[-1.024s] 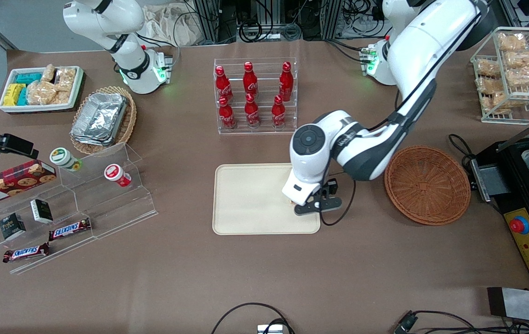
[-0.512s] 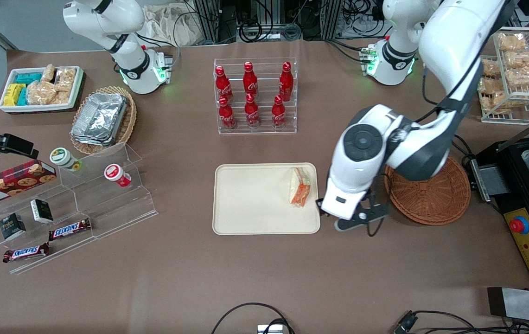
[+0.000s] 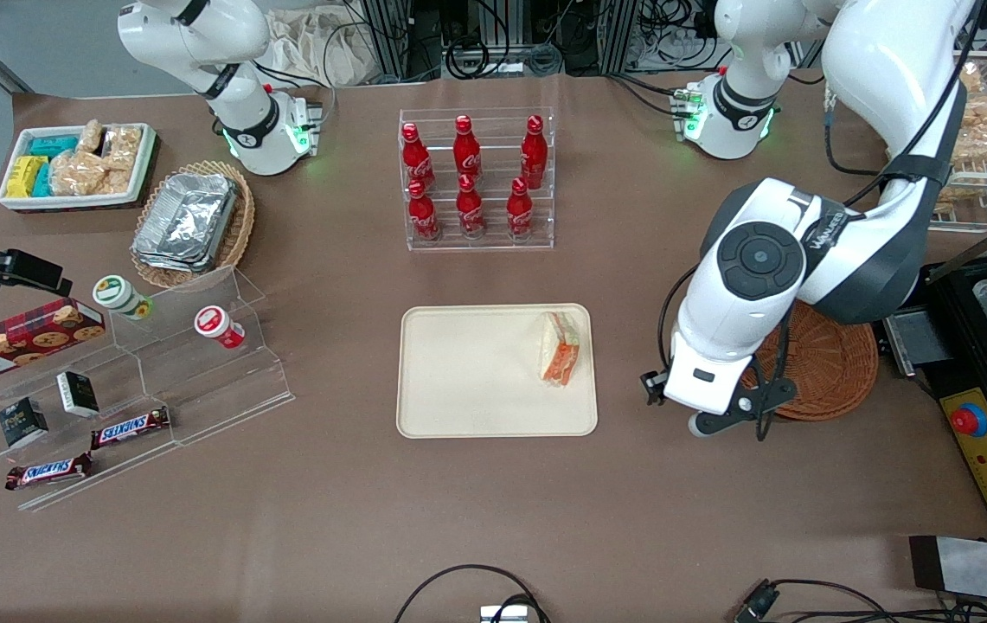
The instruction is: Place sandwich from basket to tray
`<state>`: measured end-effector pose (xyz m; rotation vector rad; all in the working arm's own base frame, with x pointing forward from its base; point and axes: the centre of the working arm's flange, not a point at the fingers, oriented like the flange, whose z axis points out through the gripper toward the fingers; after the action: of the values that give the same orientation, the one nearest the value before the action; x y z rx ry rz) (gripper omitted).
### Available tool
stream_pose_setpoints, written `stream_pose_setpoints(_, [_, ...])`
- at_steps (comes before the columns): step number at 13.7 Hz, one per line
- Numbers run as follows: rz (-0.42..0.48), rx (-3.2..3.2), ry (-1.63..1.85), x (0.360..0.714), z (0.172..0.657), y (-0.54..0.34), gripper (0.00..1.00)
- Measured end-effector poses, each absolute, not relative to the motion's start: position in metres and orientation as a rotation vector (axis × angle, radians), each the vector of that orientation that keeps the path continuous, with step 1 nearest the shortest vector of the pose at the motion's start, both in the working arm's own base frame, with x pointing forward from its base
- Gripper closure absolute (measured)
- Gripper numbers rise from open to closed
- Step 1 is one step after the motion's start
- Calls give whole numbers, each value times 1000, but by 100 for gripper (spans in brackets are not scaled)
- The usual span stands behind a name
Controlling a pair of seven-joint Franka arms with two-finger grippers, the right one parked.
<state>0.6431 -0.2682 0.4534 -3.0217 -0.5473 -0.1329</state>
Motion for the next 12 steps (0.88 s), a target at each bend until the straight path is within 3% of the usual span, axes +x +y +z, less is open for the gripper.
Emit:
stream_pose_setpoints(4, [-53,-3056,-513,649,487,-202,25])
stream_pose_setpoints(12, [-19,-3026,-351,628,520,-108,25])
